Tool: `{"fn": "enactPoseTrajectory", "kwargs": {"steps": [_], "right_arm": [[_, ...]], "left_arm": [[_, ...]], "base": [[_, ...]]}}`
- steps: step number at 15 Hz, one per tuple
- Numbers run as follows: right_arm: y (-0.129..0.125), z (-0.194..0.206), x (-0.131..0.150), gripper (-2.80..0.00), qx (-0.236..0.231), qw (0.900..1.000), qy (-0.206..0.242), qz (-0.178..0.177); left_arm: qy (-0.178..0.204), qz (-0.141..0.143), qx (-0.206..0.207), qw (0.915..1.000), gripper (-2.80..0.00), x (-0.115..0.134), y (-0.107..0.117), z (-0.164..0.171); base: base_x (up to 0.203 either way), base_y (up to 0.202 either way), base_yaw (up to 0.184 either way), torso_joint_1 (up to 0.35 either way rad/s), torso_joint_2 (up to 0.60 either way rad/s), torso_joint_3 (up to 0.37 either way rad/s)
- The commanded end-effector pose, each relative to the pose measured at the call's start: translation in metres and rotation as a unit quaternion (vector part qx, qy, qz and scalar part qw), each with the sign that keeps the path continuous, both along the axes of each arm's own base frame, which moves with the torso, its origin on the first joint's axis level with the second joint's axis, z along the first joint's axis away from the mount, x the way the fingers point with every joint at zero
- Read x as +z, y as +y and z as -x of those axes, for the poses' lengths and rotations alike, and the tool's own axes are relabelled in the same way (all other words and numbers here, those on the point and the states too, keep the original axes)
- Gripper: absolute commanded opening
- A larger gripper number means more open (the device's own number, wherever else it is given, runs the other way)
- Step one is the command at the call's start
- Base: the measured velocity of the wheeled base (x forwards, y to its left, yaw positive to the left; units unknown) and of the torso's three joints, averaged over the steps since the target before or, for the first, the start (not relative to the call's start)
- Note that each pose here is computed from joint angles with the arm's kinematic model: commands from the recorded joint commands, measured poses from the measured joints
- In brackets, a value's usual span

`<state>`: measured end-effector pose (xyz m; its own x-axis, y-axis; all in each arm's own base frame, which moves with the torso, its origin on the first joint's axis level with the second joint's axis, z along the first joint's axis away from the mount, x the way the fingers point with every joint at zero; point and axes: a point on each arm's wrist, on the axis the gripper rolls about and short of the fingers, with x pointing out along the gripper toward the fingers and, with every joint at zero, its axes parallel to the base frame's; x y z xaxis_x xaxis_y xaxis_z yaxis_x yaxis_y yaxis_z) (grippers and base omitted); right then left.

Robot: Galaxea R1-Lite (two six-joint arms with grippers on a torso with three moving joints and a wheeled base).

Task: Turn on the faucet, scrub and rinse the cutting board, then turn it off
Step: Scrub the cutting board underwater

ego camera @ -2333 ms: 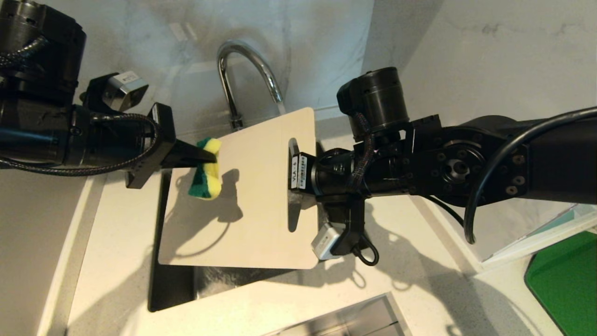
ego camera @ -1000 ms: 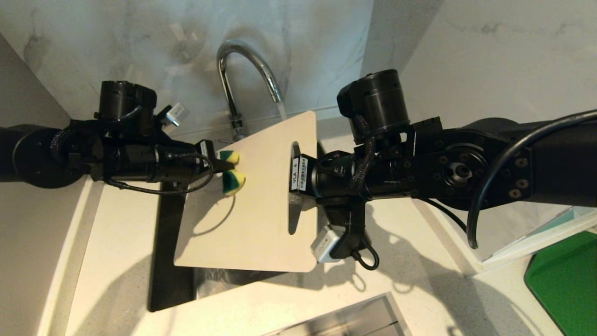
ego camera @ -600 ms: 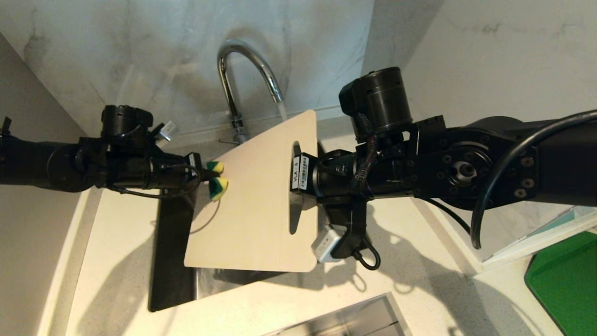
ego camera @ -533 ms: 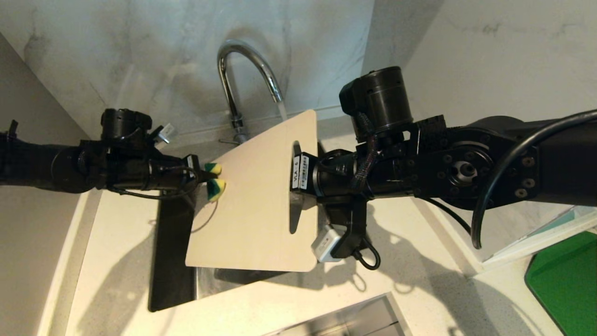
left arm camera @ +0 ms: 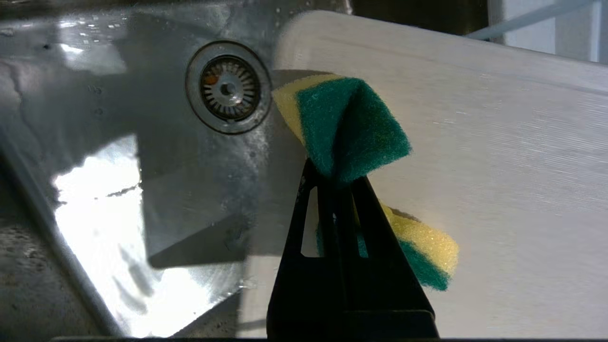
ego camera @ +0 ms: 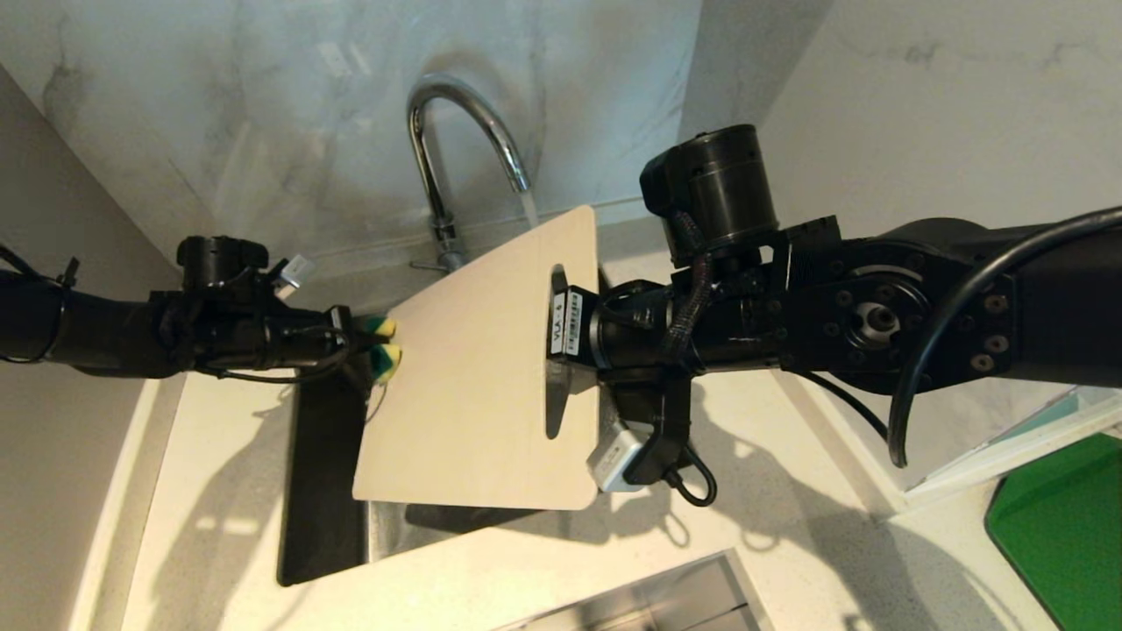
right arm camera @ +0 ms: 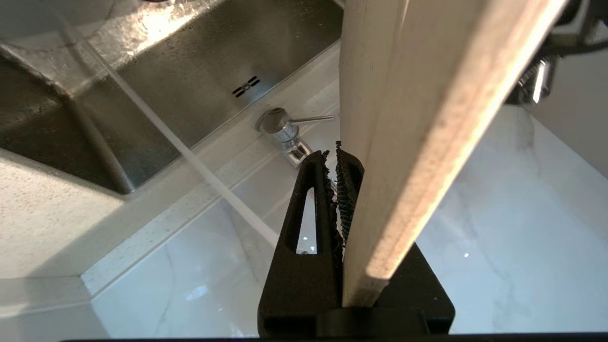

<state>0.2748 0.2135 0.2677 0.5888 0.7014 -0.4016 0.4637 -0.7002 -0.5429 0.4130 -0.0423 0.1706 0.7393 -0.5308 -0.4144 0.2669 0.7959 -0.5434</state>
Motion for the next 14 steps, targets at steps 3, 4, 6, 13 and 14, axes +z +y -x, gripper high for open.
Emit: {"fn": "enactPoseTrajectory", "kwargs": {"steps": [3,4,6,13,14], "right_arm": [[-0.002,-0.001,-0.003,-2.8,0.002,1.0,0.0,0.008],[-0.002,-0.001,-0.004,-2.8,0.002,1.0,0.001,0.009],[-0.002,-0.001,-0.004,-2.8,0.001,1.0,0.0,0.009],[-0.006,-0.005,-0.005,-2.8,-0.006,1.0,0.001,0.01],[-0.007,-0.006,-0.006,-2.8,-0.007,1.0,0.002,0.01]], "left_arm": [[0.011,0.003,0.016,0.9998,-2.8,-0.015,0.015,-0.011],[0.011,0.004,0.018,0.9998,-2.8,-0.016,0.019,-0.014],[0.004,0.009,0.012,0.9999,-2.8,-0.01,0.019,-0.011],[-0.045,0.05,-0.015,0.9977,-2.8,0.058,-0.012,0.032],[-0.052,0.057,-0.028,0.9966,-2.8,0.07,-0.022,0.045]], "base": [[0.0,0.0,0.0,0.0,0.0,0.0],[0.0,0.0,0.0,0.0,0.0,0.0],[0.0,0.0,0.0,0.0,0.0,0.0],[0.0,0.0,0.0,0.0,0.0,0.0],[0.0,0.0,0.0,0.0,0.0,0.0]]}}
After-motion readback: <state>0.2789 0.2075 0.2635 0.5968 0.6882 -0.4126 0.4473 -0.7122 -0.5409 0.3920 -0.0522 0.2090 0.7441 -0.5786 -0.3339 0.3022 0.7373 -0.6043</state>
